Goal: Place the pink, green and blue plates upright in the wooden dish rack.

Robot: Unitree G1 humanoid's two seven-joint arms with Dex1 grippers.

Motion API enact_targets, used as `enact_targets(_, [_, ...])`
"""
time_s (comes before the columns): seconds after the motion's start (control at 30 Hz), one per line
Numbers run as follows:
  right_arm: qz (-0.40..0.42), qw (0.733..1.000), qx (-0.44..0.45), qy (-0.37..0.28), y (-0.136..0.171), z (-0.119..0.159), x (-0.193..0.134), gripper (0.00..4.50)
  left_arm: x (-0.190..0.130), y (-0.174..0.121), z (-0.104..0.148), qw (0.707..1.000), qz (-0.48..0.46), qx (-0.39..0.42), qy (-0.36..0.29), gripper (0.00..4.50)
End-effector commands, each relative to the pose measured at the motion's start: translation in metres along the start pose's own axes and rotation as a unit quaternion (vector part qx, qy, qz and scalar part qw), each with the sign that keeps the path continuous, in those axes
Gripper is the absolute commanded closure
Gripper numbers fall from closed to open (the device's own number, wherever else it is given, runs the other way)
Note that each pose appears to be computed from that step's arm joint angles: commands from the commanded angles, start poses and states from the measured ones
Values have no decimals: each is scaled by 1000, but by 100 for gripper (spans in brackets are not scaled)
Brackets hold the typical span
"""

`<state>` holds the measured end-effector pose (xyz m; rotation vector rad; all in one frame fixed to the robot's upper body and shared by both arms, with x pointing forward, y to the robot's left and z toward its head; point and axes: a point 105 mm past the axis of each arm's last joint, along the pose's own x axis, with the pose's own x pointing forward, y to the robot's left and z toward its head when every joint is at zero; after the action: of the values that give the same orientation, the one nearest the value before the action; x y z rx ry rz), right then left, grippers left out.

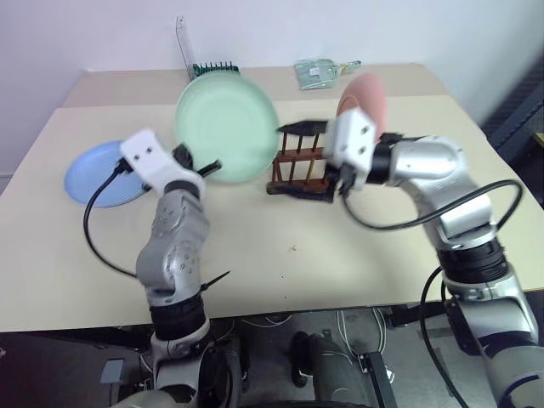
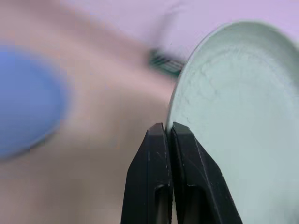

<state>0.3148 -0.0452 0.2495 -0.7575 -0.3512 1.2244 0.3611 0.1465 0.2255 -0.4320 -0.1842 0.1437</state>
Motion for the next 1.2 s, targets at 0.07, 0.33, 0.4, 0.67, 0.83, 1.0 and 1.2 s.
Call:
enact_targets(0.07, [-57, 988, -130, 65, -15, -18, 17, 5, 4, -37, 26, 997, -60, 12, -38, 450])
enact_targets(0.33, [-118, 964, -219, 94, -38, -32, 22, 5, 1, -57, 45, 994, -89, 12, -56, 450])
enact_targets(0.4, [-132, 957, -238, 99, -45, -33, 22, 5, 1, -57, 48, 994, -88, 15, -58, 450])
enact_targets(0.67, [-156, 941, -283, 99, -54, -33, 24, 227, 0, -52, 51, 995, -77, 15, -58, 450])
enact_targets(0.83, [-169, 930, -313, 93, -57, -28, 23, 447, -1, -53, 49, 995, -79, 14, -53, 450])
enact_targets(1.0, [-182, 921, -332, 94, -63, -25, 20, 450, -2, -56, 44, 994, -96, -10, -42, 421])
enact_targets(1.2, [-177, 911, -356, 108, -62, -31, 18, 450, -9, -69, 66, 979, -161, -92, -87, 154])
